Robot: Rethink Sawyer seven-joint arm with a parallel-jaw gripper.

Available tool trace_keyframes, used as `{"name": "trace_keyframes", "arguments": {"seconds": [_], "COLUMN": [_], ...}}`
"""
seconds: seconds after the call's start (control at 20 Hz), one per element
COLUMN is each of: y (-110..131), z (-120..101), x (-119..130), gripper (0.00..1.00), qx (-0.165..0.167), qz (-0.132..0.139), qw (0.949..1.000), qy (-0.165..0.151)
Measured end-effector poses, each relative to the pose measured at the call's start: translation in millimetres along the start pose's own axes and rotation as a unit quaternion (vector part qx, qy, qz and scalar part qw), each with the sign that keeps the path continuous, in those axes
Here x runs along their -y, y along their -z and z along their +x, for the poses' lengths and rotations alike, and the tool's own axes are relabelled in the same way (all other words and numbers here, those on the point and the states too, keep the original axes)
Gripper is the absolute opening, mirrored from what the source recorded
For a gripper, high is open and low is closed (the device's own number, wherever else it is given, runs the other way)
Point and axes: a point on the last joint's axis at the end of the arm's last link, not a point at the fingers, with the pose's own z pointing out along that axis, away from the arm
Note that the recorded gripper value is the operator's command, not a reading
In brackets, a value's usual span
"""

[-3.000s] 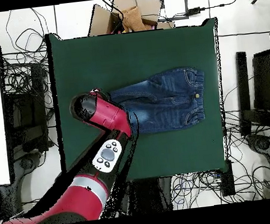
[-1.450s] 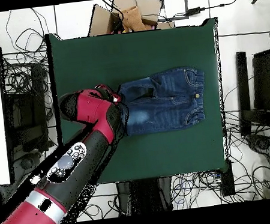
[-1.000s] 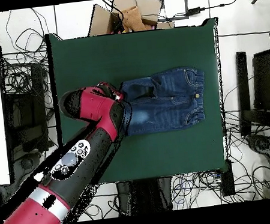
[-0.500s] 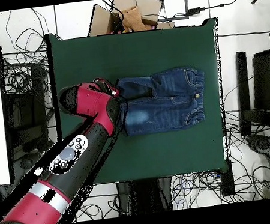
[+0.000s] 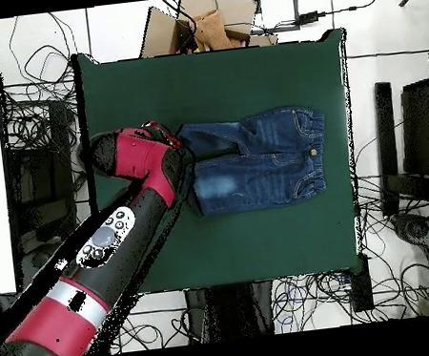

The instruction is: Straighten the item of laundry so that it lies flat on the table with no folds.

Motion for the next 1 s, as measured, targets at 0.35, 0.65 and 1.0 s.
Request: {"name": "trace_keyframes", "arguments": {"seconds": [0.35,0.65,1.0], "y": [4,15,29], "z": [3,6,5], "x": [-5,-16,-26], "gripper": [0.00,0.00,0.00], "qx": [-0.016,-0.042,-0.066], "qz": [0.003,0.010,0.023], "qw": [0.9996,0.9983,0.9959], "qy": [-0.022,-0.040,-0.058]}}
